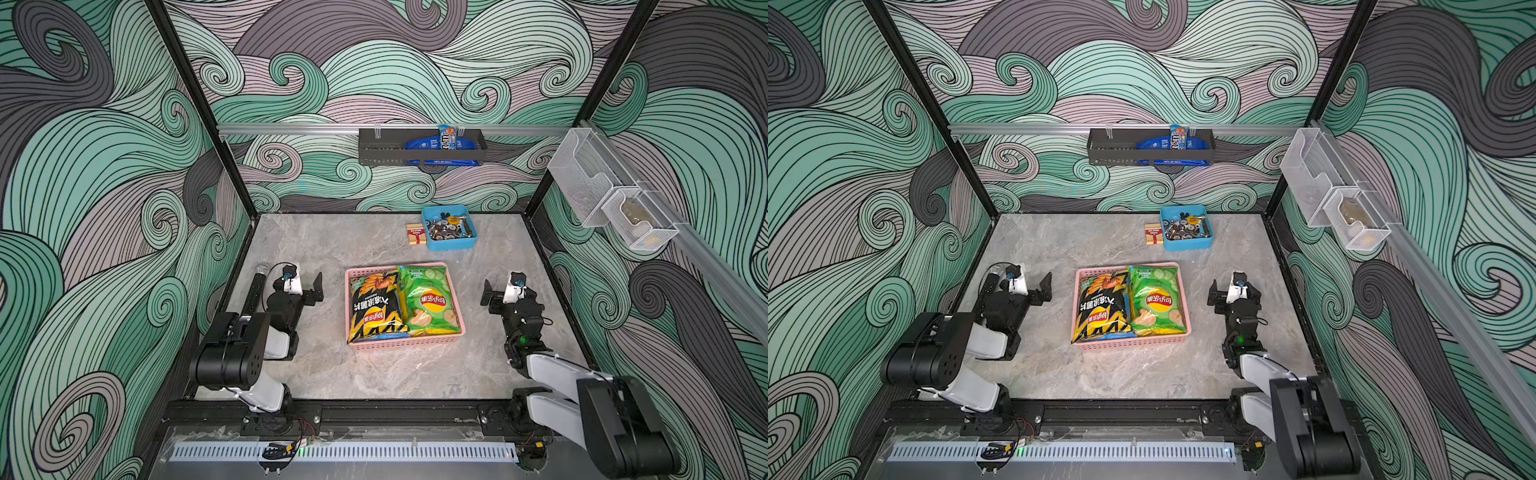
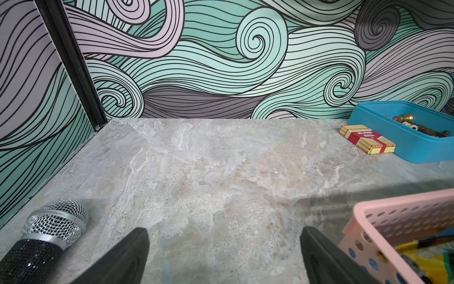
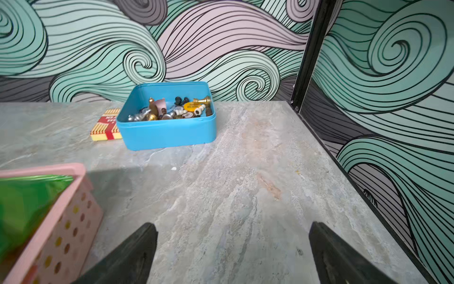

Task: Put the potato chips into the basket
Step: Reset both arms

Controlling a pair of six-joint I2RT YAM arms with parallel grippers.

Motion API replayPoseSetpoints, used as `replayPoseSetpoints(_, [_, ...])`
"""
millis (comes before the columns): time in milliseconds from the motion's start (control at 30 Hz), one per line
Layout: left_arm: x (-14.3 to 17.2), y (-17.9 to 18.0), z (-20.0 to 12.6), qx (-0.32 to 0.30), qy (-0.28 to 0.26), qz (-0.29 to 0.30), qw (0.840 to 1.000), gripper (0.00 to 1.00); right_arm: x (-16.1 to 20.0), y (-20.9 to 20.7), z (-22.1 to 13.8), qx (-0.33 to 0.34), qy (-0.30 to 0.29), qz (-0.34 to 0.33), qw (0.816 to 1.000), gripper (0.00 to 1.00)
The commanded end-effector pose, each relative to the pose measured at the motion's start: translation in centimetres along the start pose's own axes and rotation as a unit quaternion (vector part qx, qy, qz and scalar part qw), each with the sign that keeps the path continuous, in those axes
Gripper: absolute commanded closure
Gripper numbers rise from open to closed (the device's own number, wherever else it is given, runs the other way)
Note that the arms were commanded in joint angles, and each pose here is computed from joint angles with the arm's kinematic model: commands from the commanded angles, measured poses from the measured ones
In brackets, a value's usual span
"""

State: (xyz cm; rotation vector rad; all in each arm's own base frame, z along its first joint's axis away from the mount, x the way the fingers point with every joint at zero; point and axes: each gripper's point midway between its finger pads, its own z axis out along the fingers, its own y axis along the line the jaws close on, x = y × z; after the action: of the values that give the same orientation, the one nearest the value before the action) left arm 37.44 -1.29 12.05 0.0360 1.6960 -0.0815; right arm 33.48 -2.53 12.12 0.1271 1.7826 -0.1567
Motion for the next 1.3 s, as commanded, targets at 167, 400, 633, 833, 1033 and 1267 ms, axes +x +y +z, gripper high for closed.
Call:
replayPoseSetpoints(167, [-1.5, 0.3, -0.1, -0.004, -0.035, 0.0, 0.999, 0.01, -3.9, 0.7, -0.6, -0.04, -0.148, 0.006, 0.988, 0.0])
replayPoseSetpoints(400, [-1.4, 0.3, -0.1, -0.004, -0.033, 0.0, 0.999, 0.01, -2.6, 1.7, 1.3, -0.059, -0.107, -0.011, 0.992, 0.0])
replayPoseSetpoints(633, [-1.4, 0.3, -0.1, -0.004, -0.033, 0.0, 0.999, 0.01, -2.4, 1.3, 3.0, -0.042, -0.083, -0.004, 0.996, 0.0])
replayPoseSetpoints(833, [-1.4, 0.3, -0.1, -0.004, -0.034, 0.0, 0.999, 0.01, -2.5, 1.2, 2.9, -0.039, -0.084, -0.002, 0.996, 0.0])
replayPoseSetpoints(1033, [-1.4, 0.3, -0.2, -0.004, -0.033, 0.0, 0.999, 0.01, -2.4, 1.2, 2.9, -0.039, -0.082, -0.003, 0.996, 0.0])
replayPoseSetpoints(1267, [-1.4, 0.3, -0.1, -0.004, -0.033, 0.0, 0.999, 0.01, -2.4, 1.2, 2.9, -0.039, -0.082, -0.003, 0.996, 0.0])
